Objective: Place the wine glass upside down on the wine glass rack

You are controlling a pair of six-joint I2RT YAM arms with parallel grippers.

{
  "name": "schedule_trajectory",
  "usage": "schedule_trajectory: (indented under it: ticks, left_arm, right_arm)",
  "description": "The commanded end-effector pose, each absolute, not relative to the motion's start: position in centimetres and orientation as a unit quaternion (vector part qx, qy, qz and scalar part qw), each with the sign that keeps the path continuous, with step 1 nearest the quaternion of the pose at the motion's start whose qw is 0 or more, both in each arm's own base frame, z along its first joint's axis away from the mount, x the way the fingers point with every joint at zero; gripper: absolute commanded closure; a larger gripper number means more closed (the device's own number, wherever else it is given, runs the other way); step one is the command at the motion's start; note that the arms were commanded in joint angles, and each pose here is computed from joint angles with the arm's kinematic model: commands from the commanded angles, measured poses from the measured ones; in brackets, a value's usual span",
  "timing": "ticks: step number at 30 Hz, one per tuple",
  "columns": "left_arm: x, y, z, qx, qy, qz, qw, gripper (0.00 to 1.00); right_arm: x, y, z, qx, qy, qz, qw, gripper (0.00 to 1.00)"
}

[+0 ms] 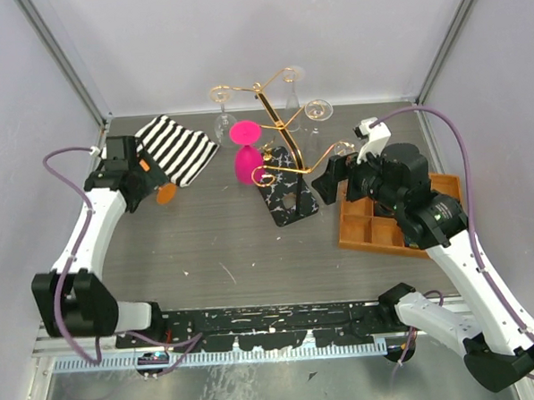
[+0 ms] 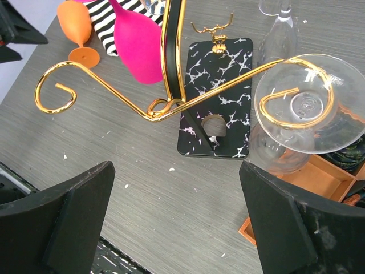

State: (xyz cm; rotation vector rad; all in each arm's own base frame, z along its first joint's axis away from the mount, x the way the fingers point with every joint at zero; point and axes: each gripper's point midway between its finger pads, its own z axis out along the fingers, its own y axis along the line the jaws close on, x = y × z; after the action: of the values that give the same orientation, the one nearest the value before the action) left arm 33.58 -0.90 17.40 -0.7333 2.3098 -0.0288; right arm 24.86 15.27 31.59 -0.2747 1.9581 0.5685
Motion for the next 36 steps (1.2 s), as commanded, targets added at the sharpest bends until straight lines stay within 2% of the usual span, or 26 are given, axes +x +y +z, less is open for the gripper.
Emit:
schedule_trajectory:
  ticks: [1, 5, 13, 17, 20, 36]
  left_arm:
    - [37.5, -0.7, 16.9, -0.315, 0.878, -0.078, 0.352, 0.01]
    - [39.8, -0.1, 15.6, -0.34, 0.87, -0.103, 0.341, 0.03]
    - [42.5, 1.5, 13.2, -0.383, 0.853, -0.092, 0.343, 0.07]
    - [43.2, 2.3, 12.1, -0.4, 0.848, -0.078, 0.339, 0.12]
    - [43.6, 2.4, 11.2, -0.407, 0.846, -0.08, 0.335, 0.2]
    - [44.5, 1.8, 6.4, -0.416, 0.854, -0.088, 0.3, 0.38]
  right_arm:
    - [24.7, 15.7, 32.5, -0.116, 0.804, 0.254, 0.525, 0.03]
    - [24.7, 16.0, 31.6, -0.116, 0.809, 0.259, 0.514, 0.03]
    - [24.6, 16.5, 30.5, -0.118, 0.815, 0.269, 0.5, 0.03]
    - [24.6, 16.4, 30.4, -0.118, 0.815, 0.269, 0.499, 0.03]
    - [24.6, 16.4, 29.9, -0.117, 0.819, 0.266, 0.496, 0.03]
    - [24.9, 16.7, 29.3, -0.12, 0.824, 0.267, 0.486, 0.03]
